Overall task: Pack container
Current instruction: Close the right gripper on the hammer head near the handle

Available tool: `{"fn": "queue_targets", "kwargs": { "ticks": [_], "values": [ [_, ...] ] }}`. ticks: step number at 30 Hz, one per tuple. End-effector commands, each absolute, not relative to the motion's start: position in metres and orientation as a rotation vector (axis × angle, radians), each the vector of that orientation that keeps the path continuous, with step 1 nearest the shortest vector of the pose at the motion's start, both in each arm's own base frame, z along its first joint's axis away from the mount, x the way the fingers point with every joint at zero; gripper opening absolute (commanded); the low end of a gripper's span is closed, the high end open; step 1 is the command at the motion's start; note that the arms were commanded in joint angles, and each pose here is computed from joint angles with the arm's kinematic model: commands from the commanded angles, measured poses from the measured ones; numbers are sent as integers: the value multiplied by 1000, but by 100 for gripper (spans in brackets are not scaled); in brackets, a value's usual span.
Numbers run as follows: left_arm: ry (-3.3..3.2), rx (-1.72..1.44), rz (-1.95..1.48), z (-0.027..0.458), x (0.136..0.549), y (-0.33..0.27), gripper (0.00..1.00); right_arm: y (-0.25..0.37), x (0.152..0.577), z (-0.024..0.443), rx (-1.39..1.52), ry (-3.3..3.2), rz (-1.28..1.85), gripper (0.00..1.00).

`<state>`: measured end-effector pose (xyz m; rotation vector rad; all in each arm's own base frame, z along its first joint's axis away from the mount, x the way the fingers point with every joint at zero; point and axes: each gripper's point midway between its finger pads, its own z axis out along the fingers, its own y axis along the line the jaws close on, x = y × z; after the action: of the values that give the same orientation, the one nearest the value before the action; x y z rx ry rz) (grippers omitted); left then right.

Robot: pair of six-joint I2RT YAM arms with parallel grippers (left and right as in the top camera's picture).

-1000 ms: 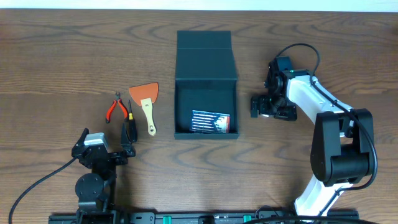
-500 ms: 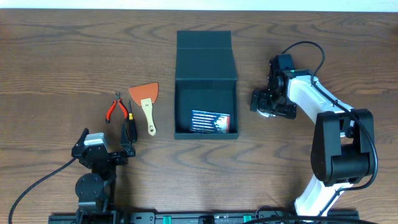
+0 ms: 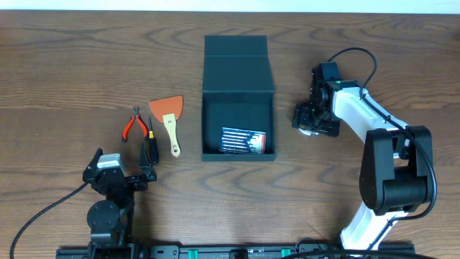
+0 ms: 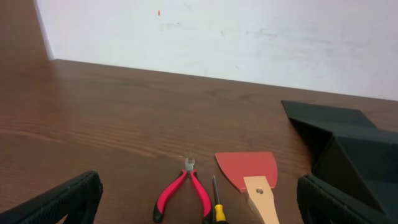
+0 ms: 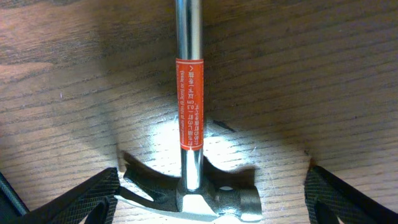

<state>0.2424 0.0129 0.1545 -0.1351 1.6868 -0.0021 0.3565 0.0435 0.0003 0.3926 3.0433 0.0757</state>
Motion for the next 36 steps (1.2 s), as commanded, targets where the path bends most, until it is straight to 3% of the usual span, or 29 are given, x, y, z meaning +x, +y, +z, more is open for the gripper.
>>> {"fn": "queue_targets", "kwargs": {
  "ticks": [1, 17, 20, 23, 29, 34, 36],
  "values": [
    [1728, -132, 18, 137, 242, 15, 99, 45, 354, -4, 432, 3059, 110, 80],
    [1728, -132, 18, 137, 242, 15, 98, 46, 354, -4, 396, 3065, 115, 77],
    [1728, -132, 18, 137, 242, 15, 99, 46, 353, -4, 396, 3070, 119, 72],
    [1729, -132, 18, 137, 242, 15, 98, 50, 352, -3, 368, 3076, 152, 61],
    [1729, -132, 18, 137, 242, 15, 99, 50, 350, -4, 369, 3084, 149, 63],
    [1728, -132, 18, 137, 242, 15, 99, 50, 349, -4, 364, 3088, 148, 29],
    [1729, -132, 18, 137, 242, 15, 99, 50, 349, -4, 364, 3088, 148, 25]
  ]
}}
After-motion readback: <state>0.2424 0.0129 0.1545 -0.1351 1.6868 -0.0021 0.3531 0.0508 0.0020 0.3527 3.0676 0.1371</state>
